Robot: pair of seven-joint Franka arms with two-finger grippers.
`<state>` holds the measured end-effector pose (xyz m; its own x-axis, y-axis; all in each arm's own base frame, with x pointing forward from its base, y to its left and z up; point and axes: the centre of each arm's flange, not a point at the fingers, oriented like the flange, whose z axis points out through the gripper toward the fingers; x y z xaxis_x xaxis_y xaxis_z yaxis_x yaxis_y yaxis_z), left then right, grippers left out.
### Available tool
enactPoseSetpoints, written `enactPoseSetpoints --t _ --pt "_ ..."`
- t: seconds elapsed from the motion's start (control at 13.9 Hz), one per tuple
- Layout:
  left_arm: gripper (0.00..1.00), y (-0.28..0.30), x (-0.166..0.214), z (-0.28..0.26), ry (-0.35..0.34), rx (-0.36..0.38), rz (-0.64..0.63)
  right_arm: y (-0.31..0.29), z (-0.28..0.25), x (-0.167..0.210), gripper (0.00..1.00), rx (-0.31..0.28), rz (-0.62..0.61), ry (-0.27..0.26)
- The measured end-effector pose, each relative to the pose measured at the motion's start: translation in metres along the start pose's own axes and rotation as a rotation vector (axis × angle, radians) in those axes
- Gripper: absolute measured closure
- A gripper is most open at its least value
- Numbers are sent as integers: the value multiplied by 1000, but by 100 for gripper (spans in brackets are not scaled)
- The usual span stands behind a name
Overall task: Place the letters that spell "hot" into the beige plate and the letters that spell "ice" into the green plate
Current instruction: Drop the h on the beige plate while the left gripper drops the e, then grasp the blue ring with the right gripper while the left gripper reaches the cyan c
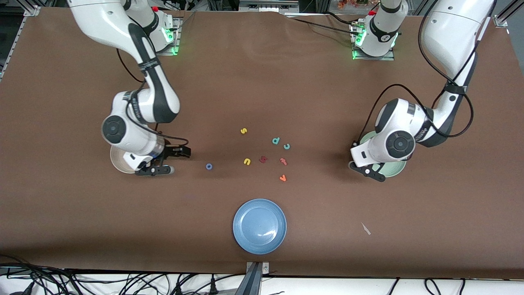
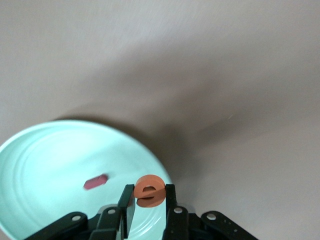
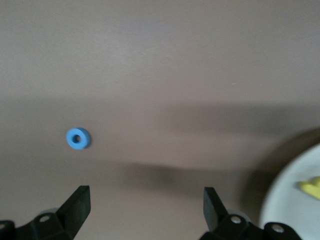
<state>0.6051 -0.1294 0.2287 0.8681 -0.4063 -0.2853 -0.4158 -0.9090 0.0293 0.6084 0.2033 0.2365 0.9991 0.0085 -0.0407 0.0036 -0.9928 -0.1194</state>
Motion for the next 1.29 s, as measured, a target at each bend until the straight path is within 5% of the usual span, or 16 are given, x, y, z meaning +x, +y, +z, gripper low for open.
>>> enactPoseSetpoints --t 0.43,1.01,1.29 --pt "74 -66 -29 28 -70 -58 47 -75 39 -12 0 -9 182 77" --pt "0 -24 -15 -3 -29 -54 114 -94 58 6 9 -17 177 100" --pt "0 62 -2 -44 26 -46 93 -94 66 7 26 -23 175 97"
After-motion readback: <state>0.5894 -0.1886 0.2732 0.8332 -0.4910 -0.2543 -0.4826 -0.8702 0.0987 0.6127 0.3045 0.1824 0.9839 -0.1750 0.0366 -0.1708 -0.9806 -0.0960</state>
